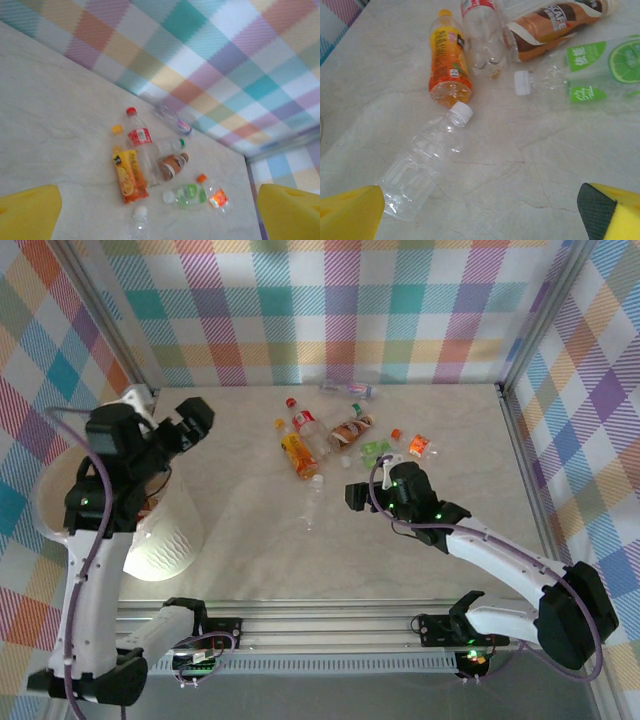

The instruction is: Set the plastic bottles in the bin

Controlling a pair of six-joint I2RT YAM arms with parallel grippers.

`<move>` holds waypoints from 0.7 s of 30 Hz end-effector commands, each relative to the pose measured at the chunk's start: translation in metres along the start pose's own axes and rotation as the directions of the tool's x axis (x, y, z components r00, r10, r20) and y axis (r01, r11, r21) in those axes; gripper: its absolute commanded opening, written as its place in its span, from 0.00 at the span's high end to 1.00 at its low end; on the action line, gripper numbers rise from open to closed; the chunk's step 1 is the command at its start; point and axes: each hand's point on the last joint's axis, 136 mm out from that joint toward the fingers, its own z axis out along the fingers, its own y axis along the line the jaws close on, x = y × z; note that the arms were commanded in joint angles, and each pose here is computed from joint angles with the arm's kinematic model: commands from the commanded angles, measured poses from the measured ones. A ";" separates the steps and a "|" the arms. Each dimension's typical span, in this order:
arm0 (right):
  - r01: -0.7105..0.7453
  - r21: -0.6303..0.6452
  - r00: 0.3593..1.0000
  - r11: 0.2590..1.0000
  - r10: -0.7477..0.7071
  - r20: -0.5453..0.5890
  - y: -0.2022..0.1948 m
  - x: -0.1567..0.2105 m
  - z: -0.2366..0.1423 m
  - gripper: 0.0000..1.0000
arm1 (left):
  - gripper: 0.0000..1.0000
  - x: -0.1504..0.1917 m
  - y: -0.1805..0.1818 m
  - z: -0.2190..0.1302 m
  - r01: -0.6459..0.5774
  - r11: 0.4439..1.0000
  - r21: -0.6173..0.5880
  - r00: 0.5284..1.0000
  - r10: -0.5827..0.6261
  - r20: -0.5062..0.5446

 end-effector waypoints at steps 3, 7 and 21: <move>-0.081 0.074 0.997 0.994 0.082 -0.015 -0.027 -0.004 -0.001 0.00 | 0.00 0.017 -0.039 0.026 -0.118 0.991 0.058 0.993 0.120 -0.018; -0.138 0.111 0.990 0.984 0.141 -0.019 -0.052 -0.011 -0.005 0.00 | 0.00 0.050 -0.058 0.055 -0.190 0.980 0.057 0.977 0.194 -0.083; -0.165 0.248 0.984 0.955 0.176 -0.025 -0.147 -0.051 0.004 0.00 | 0.00 0.157 -0.062 0.131 -0.219 0.975 0.032 0.941 0.220 -0.256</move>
